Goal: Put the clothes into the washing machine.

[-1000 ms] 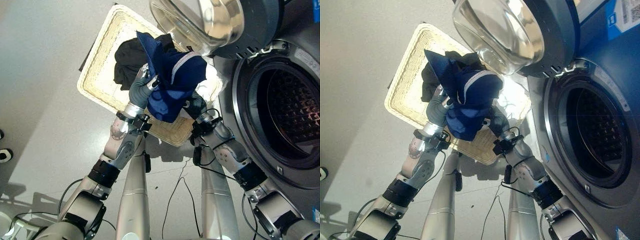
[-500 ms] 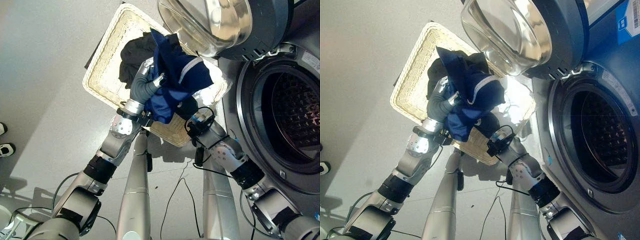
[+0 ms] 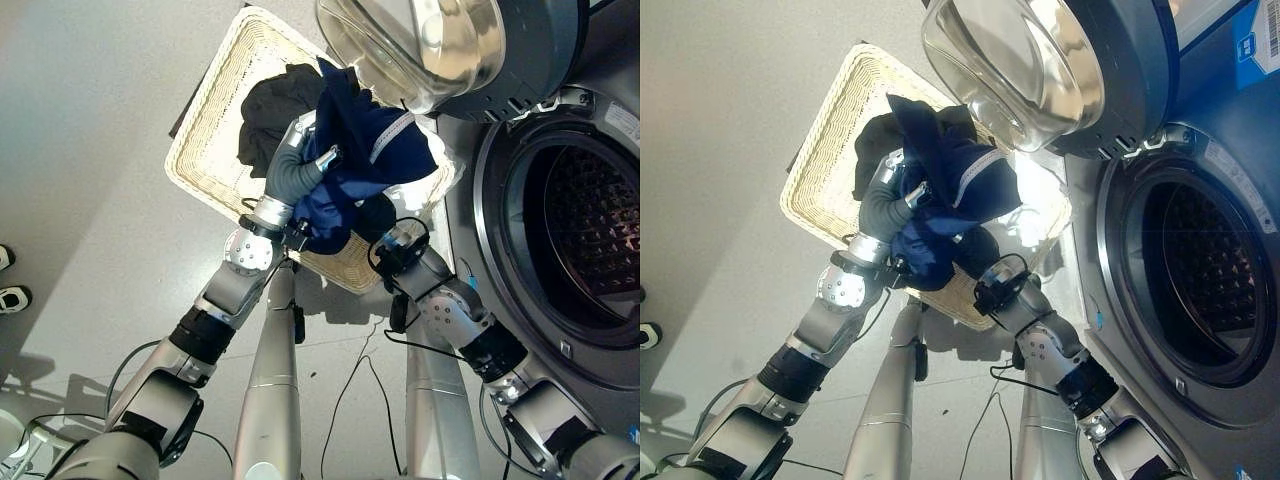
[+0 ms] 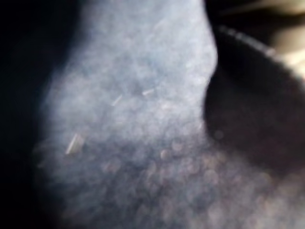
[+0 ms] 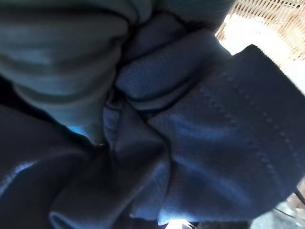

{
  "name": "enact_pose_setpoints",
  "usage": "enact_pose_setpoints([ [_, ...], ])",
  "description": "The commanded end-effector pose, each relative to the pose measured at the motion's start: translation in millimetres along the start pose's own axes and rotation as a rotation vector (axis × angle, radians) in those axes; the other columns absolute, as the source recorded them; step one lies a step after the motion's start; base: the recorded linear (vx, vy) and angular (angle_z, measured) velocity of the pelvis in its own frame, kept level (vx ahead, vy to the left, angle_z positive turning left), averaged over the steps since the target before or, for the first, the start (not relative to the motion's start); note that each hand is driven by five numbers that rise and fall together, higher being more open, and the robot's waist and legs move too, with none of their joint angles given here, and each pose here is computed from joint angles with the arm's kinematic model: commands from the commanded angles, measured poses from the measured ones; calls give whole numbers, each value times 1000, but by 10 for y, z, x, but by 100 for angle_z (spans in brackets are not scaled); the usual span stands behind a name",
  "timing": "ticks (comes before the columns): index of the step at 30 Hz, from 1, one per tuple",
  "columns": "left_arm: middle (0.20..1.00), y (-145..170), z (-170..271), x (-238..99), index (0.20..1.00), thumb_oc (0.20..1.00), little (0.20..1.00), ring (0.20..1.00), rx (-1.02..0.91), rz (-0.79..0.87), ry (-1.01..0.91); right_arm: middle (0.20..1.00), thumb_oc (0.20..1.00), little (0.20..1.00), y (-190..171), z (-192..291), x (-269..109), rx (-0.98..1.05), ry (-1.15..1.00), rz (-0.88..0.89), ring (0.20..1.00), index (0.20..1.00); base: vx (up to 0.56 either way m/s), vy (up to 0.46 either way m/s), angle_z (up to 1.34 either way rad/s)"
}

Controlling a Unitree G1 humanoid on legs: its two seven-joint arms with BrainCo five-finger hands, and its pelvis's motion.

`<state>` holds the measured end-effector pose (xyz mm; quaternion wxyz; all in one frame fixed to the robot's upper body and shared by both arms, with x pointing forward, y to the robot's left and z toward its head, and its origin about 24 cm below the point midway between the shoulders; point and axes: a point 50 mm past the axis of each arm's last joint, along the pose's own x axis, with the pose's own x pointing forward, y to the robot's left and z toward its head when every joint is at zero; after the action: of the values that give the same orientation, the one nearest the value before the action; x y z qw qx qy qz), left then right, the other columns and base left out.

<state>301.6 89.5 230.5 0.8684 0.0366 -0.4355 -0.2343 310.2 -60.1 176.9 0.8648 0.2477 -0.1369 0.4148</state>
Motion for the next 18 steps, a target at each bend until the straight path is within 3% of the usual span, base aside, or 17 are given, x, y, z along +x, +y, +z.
enact_pose_setpoints([
  [1, 1000, -21, 74, 83, 1000, 1000, 1000, 1000, 138, -25, -22, 200, 200, 200, 412, 346, 126, 68, -256, 213, 200, 200, 0, 0, 0],
  [4, 1000, 10, 23, 65, 1000, 1000, 1000, 1000, 176, -7, 18, 200, 200, 200, 383, 382, 111, 63, -286, 201, 200, 200, 0, 0, 0],
  [18, 1000, 432, -54, -141, 1000, 1000, 1000, 1000, 436, 476, 43, 200, 200, 200, 201, 691, -22, 0, -498, 85, 200, 200, 0, 0, 0],
])
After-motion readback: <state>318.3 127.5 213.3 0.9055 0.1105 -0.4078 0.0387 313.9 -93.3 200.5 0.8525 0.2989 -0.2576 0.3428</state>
